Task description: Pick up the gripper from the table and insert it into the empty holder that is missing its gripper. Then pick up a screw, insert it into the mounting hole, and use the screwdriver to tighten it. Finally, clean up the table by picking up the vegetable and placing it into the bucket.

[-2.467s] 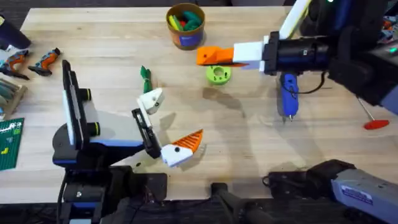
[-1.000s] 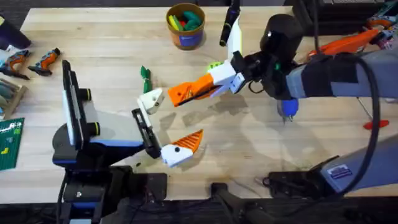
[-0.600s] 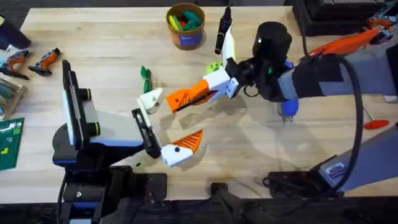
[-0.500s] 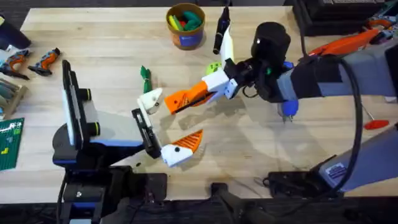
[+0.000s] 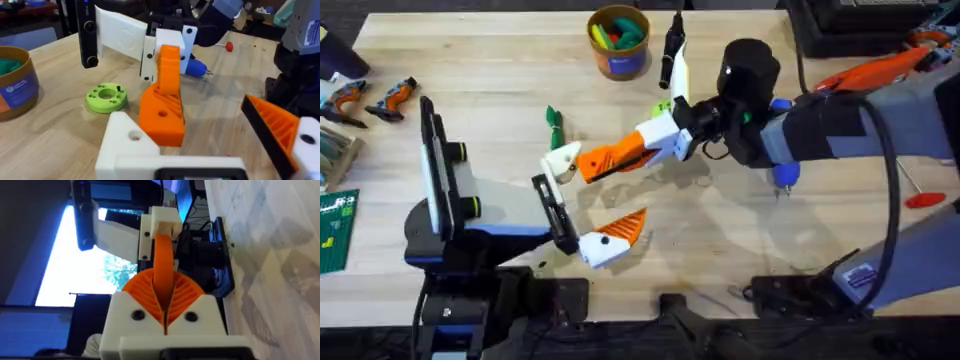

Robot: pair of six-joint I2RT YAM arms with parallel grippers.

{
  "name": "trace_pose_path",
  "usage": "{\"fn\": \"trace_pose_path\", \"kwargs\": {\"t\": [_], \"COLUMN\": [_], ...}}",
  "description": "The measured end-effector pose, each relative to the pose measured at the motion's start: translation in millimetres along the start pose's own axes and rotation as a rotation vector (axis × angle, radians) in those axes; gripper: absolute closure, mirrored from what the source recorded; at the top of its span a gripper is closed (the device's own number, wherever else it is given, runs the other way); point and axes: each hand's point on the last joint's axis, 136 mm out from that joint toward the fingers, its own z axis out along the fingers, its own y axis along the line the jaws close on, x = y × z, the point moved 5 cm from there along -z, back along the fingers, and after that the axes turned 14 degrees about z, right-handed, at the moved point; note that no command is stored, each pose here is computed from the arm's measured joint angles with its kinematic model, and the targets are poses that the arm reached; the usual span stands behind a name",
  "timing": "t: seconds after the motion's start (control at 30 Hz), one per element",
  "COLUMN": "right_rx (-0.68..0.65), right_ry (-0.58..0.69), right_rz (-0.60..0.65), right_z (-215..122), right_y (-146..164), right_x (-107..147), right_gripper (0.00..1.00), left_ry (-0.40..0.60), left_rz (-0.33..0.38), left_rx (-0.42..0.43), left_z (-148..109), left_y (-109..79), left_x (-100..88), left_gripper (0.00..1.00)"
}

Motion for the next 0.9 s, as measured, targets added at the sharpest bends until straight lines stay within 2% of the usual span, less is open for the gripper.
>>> {"fn": "trace_pose_path", "kwargs": {"t": [0.33, 0.9], "right_rx": [0.0, 0.005], "right_ry": [-0.035, -0.02], "right_rz": [0.027, 0.036], "right_z": [0, 10], "right_y": [0, -1], "right_x": [-4, -1], "right_gripper": [0.988, 0.988], "left_ry": [0.0, 0.0], "left_rz": [0.0, 0.0], "left_rx": [0.0, 0.0], "left_z": [0, 0], "left_y": [0.0, 0.0], "left_x": [0.0, 0.0], "left_gripper": [0.015, 0.014]}}
